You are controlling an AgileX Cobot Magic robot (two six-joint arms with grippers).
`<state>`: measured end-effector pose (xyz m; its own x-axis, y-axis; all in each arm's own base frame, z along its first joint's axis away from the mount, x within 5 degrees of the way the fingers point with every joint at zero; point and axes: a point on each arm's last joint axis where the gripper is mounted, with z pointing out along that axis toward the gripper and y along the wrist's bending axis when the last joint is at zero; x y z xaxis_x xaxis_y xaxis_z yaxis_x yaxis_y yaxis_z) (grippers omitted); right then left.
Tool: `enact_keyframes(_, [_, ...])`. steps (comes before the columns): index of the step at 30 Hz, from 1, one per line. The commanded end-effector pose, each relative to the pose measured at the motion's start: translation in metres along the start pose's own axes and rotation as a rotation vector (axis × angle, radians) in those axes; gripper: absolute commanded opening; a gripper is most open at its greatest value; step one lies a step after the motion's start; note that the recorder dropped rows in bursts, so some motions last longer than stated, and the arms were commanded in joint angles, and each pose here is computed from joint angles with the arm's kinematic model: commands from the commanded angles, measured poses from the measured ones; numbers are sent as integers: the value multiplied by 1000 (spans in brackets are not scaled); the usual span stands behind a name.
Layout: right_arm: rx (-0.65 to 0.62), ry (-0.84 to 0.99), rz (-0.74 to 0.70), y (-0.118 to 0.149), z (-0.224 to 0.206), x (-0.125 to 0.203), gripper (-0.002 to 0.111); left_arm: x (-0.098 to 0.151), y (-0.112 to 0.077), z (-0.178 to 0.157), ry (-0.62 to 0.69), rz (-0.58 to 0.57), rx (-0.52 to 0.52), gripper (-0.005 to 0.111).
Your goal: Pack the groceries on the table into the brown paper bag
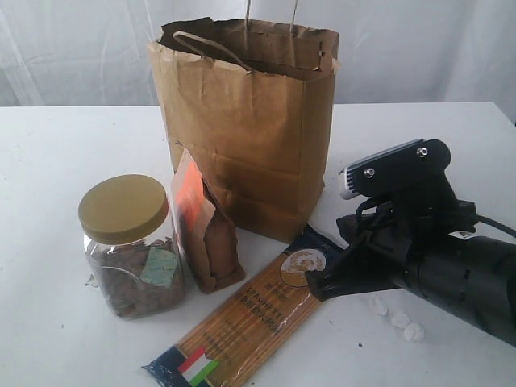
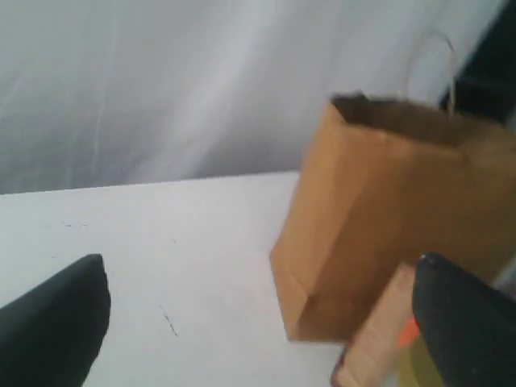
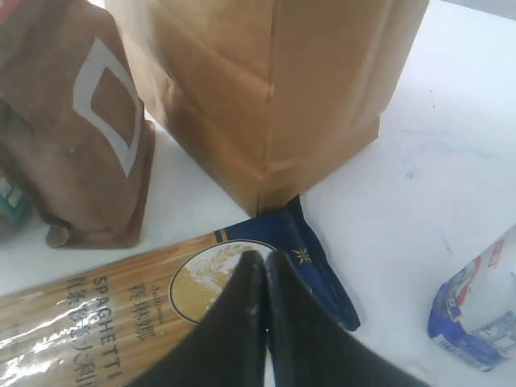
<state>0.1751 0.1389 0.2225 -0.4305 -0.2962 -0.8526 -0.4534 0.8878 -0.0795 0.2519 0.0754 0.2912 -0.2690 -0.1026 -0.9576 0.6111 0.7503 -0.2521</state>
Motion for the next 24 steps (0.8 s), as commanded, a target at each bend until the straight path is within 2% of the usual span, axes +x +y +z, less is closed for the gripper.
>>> enact_keyframes(1, [3, -3, -7, -1, -1, 0, 0, 48, -37, 49, 190, 310, 307, 105])
enact_keyframes(3, [4, -4, -7, -1, -1, 0, 0, 75, -51, 69, 305, 415, 399, 105])
enact_keyframes(4, [4, -4, -7, -1, -1, 0, 0, 84, -55, 77, 351, 427, 409, 105])
enact_keyframes(7, [-9, 0, -7, 0, -1, 1, 0, 101, -57, 91, 457, 470, 370, 105])
enact_keyframes(12, [-56, 14, -7, 5, -2, 2, 0, 104, -54, 93, 486, 482, 348, 105])
enact_keyframes(18, [-103, 28, -7, 9, -2, 3, 0, 106, -57, 91, 494, 487, 395, 105])
enact_keyframes(24, [-103, 28, -7, 9, -2, 3, 0, 117, -53, 100, 467, 380, 471, 105])
